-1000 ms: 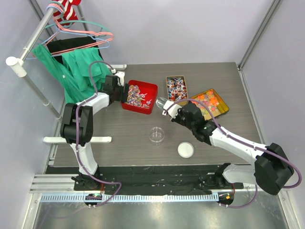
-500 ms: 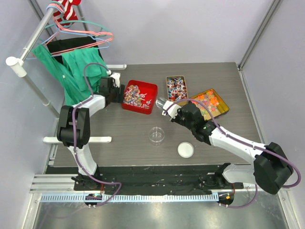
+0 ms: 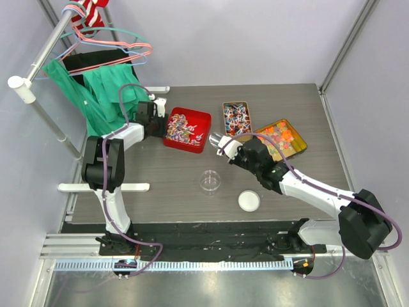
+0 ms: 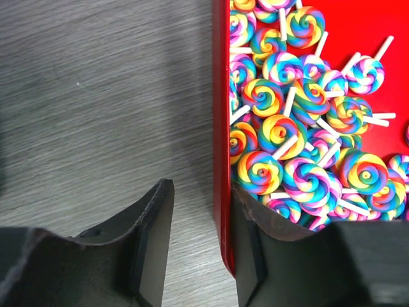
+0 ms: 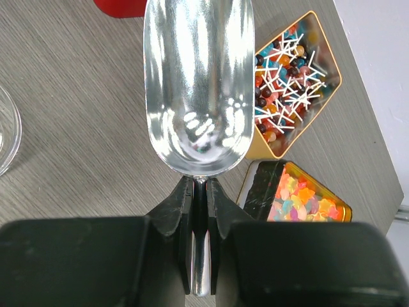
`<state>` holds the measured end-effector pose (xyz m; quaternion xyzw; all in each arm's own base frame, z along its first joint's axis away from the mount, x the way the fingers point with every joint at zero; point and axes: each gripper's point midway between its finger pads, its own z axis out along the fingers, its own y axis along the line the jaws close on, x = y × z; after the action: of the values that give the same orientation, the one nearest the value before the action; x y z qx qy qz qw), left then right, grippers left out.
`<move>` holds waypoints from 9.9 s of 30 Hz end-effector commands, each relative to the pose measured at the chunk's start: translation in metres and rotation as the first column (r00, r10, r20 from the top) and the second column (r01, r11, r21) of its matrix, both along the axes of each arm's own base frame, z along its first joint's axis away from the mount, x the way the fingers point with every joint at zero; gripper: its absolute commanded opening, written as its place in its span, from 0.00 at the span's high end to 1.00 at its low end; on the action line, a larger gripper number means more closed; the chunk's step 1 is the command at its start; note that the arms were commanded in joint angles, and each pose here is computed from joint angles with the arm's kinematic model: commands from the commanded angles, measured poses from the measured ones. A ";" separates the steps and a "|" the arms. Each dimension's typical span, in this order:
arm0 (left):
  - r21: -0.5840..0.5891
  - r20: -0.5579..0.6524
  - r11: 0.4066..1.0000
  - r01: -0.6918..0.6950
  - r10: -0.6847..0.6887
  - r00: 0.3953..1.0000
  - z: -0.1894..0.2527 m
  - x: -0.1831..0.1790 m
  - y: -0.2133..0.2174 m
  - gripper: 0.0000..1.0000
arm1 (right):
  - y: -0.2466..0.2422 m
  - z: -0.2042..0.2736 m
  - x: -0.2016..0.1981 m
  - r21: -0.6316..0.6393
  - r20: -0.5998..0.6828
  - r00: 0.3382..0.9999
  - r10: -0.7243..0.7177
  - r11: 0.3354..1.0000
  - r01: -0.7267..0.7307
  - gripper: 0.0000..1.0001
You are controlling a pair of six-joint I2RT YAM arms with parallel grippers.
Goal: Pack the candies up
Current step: Pick up the storage box at the center of the board, then place the storage box at the center of the board, then scoop the fake candies from the storage box, then place the fake candies in the packing bottle.
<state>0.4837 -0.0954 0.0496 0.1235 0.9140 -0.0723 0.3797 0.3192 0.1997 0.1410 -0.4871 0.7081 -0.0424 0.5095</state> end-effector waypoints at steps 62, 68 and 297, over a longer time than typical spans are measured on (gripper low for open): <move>0.114 0.293 0.958 0.264 -0.286 0.912 0.114 -0.014 -0.066 1.00 | 0.100 -0.035 0.098 -0.783 -0.085 0.959 0.272 0.576 -0.233 0.99; 0.119 0.298 0.959 0.258 -0.282 0.912 0.113 -0.014 -0.064 1.00 | 0.110 -0.040 0.072 -0.685 -0.207 0.929 0.308 0.632 -0.362 0.99; -0.185 0.006 0.979 0.090 -0.090 0.996 0.030 -0.007 -0.040 1.00 | 0.053 0.063 -0.006 0.331 -0.356 0.899 0.253 0.934 -0.132 0.99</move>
<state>0.4582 -0.1320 0.0544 0.1338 0.9109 -0.1664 0.3531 0.3367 0.2639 0.1862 -0.4241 0.7743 0.2227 0.4136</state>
